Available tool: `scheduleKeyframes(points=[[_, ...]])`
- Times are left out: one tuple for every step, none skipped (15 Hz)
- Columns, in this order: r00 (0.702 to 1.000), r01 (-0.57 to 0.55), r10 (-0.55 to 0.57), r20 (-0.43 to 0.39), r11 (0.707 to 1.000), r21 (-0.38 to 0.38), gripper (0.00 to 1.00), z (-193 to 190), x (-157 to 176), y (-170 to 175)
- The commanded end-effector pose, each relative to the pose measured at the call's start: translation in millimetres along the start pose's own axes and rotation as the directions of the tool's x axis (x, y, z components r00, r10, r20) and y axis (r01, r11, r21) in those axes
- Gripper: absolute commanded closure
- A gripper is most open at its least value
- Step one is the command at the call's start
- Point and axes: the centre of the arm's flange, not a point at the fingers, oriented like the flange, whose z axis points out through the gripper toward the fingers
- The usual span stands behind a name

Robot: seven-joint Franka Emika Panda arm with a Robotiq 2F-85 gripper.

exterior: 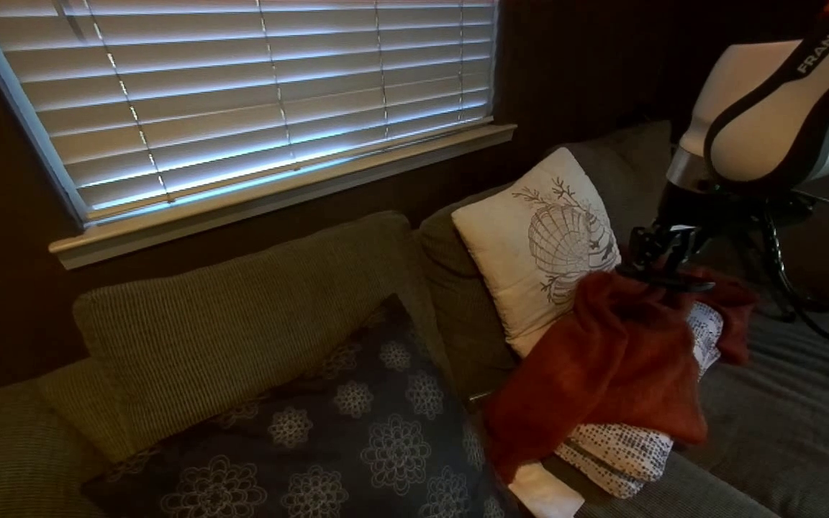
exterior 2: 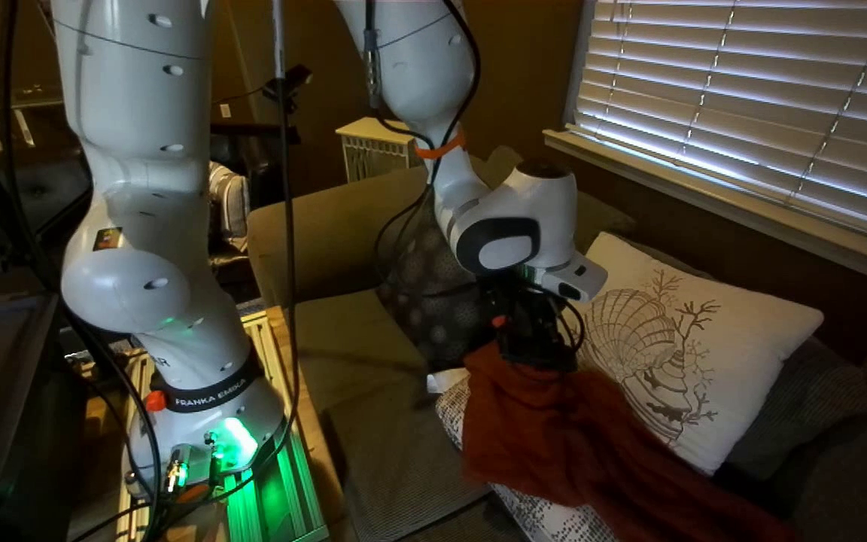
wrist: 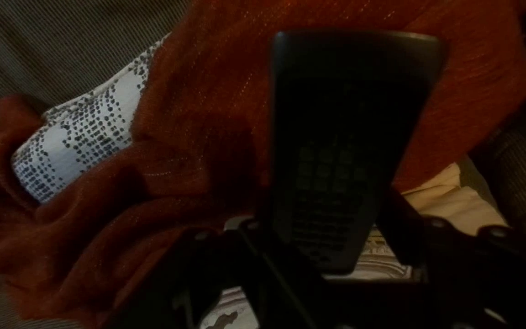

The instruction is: Remove the black remote from the white pillow, place it on the brown fleece and then cover the remote with the fleece

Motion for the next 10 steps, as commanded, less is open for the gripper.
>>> scheduleKeyframes(points=[[1.000, 0.012, -0.012, -0.012, 0.999, 0.035, 0.66, 18.2, 14.1, 11.7], [1.000, 0.015, -0.014, -0.013, 0.999, 0.034, 0.66, 21.2, 16.4, 13.5], [1.000, 0.024, -0.023, -0.016, 0.999, 0.040, 0.66, 23.8, 20.4, 14.9], [0.999, 0.032, -0.031, -0.016, 0.999, 0.043, 0.66, 27.7, 23.3, 16.3], [0.999, 0.041, -0.040, -0.016, 0.998, 0.047, 0.66, 30.6, 27.7, 17.4], [0.999, 0.047, -0.046, -0.014, 0.998, 0.050, 0.66, 34.5, 31.4, 18.2], [0.999, 0.050, -0.050, -0.008, 0.997, 0.051, 0.66, 36.1, 35.9, 18.7], [0.999, 0.048, -0.048, 0.001, 0.997, 0.056, 0.66, 39.3, 39.1, 18.7], [0.999, 0.045, -0.046, 0.005, 0.997, 0.062, 0.66, 42.4, 42.2, 19.1], [0.999, 0.039, -0.040, 0.013, 0.997, 0.071, 0.66, 46.3, 44.6, 19.4]])
